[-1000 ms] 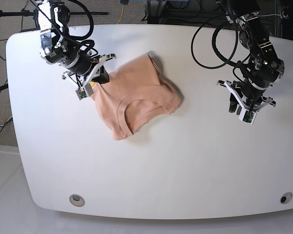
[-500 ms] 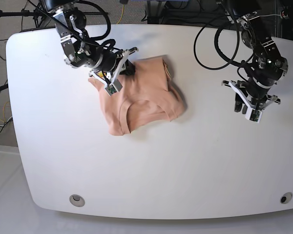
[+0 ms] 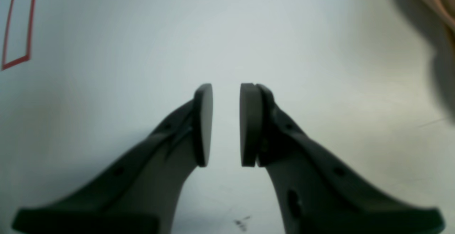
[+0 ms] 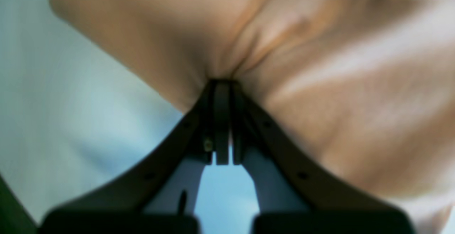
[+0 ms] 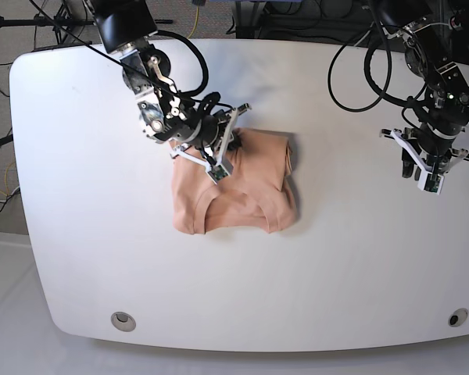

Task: Fold the T-shirt properly
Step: 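Press the right gripper onto the folded shirt to flatten it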

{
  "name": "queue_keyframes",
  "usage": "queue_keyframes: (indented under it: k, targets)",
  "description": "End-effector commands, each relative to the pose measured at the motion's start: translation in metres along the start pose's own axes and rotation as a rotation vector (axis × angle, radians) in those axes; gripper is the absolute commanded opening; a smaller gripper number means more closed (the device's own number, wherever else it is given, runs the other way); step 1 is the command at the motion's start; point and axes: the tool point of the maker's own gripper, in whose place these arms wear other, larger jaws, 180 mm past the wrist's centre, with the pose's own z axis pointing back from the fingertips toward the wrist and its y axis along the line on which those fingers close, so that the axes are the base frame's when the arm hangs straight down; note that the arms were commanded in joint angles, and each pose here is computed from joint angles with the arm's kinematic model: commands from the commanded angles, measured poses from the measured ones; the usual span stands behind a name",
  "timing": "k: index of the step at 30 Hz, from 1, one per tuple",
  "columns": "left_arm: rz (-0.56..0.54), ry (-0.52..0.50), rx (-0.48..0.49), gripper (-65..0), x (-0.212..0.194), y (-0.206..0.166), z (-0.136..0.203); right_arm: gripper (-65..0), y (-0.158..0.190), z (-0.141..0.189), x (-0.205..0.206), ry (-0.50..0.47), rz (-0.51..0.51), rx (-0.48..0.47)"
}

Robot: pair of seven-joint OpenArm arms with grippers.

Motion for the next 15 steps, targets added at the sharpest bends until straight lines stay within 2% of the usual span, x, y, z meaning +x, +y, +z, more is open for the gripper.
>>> queue_keyframes:
  k: [1, 6, 15]
  targets:
    - [-0.01, -0.039, 0.027, -52.7, 0.011, 0.01, 0.005, -64.0, 0.0, -0.007, 0.021, -0.02, 0.032, -0.005]
    - [-0.002, -0.036, 0.041, -52.7, 0.009, 0.014, 0.006, -64.0, -0.002, -0.025, 0.036, 0.003, 0.057, -0.015]
    - [0.0, -0.02, 0.04, -52.7, 0.003, 0.014, 0.007, -63.9, -0.023, -0.038, 0.062, -0.044, 0.086, -0.064]
